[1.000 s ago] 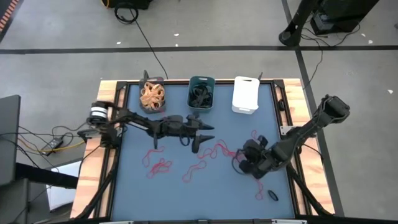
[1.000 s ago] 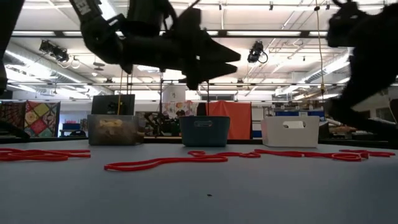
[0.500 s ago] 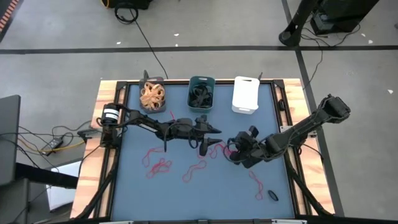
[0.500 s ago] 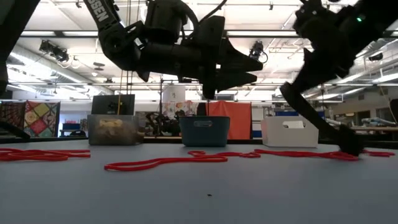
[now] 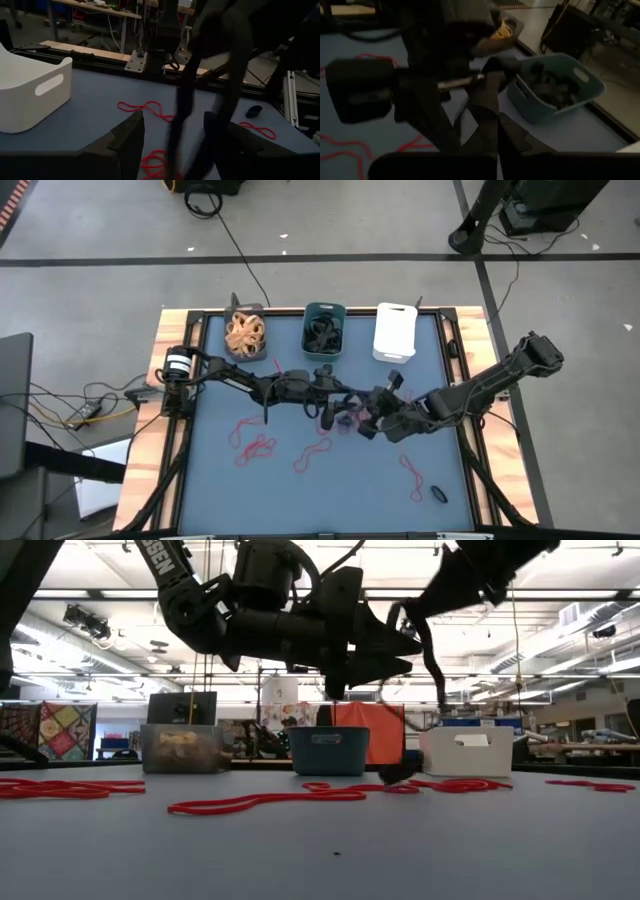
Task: Sort rubber bands into baskets
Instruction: Put the black rubber band into the blue bin
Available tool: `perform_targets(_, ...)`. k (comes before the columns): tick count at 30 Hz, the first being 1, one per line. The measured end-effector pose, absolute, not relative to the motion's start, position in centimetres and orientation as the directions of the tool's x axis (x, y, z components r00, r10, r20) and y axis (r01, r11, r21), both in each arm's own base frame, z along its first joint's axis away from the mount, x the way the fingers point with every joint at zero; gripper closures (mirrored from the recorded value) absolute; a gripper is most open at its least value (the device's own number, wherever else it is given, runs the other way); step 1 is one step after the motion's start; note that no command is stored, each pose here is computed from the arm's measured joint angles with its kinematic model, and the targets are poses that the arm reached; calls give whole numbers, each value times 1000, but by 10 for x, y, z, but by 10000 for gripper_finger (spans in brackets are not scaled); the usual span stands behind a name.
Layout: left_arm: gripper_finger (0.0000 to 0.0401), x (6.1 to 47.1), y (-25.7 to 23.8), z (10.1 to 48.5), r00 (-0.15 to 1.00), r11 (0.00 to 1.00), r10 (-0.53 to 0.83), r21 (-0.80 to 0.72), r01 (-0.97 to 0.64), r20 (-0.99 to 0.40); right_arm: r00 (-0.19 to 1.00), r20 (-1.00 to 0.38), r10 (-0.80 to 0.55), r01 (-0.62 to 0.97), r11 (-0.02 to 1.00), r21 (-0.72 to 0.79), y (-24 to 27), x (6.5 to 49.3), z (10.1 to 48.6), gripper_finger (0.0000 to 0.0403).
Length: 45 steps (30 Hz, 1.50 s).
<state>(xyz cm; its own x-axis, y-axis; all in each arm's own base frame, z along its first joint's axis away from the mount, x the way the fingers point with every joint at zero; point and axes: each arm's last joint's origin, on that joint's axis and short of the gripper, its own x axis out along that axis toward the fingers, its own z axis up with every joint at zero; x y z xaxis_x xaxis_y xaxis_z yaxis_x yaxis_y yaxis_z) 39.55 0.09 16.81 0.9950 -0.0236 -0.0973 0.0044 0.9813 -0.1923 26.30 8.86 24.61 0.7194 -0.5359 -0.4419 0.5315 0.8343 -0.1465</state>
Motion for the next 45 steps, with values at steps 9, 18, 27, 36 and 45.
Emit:
perform_targets(9,282,395,1,168,994,981,-24,-195,4,-104,725,-425,-543,532,832,-156,85,267,250,397)
perform_targets(18,394,395,5,168,992,979,-66,-202,43,-107,725,-503,-471,474,871,-132,85,265,245,367)
perform_targets(27,399,384,53,184,985,959,57,-265,-100,-166,674,-584,-452,491,865,-103,84,258,237,282)
perform_targets(36,400,377,120,198,970,935,190,-274,-225,-151,618,-666,-417,544,839,-21,84,251,229,214)
perform_targets(45,400,363,172,207,938,895,321,-283,-346,-131,571,-702,-427,575,818,-29,80,240,207,206)
